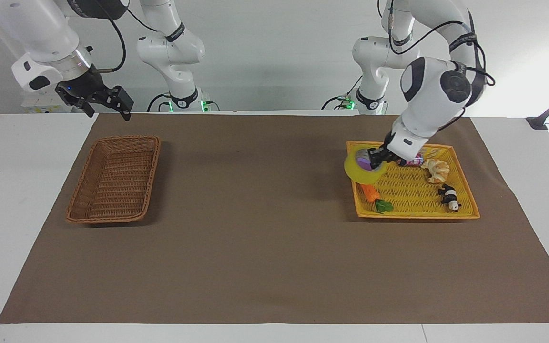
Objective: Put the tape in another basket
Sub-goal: 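Grasp the tape roll with the left gripper and lift it out, then hold the tape up with the left gripper while the right gripper approaches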
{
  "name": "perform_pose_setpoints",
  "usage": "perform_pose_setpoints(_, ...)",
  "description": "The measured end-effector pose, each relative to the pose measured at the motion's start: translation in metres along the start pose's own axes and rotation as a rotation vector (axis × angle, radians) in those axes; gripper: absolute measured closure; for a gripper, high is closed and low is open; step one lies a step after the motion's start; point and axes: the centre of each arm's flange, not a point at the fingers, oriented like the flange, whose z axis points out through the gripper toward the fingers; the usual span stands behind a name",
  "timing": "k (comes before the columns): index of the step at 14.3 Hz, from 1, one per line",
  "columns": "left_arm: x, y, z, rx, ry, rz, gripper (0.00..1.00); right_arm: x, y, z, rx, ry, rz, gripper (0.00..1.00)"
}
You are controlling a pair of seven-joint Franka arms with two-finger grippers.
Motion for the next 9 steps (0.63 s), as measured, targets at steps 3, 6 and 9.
perform_pose_setpoints(3,-0.033,0.063,0.001,-0.123,-0.061,0.022,0.78,0.000,0.000,0.000,0.000,0.000,0.000,0.00)
perform_pose_setpoints(6,-0.065,0.103,0.005,-0.142,-0.091,0.021,0.78,0.000,0.001,0.000,0.000,-0.001,0.002,0.00)
perform_pose_setpoints(9,-0.082,0.122,0.010,-0.134,-0.103,0.038,0.78,-0.008,0.023,-0.008,0.013,0.003,0.008,0.00)
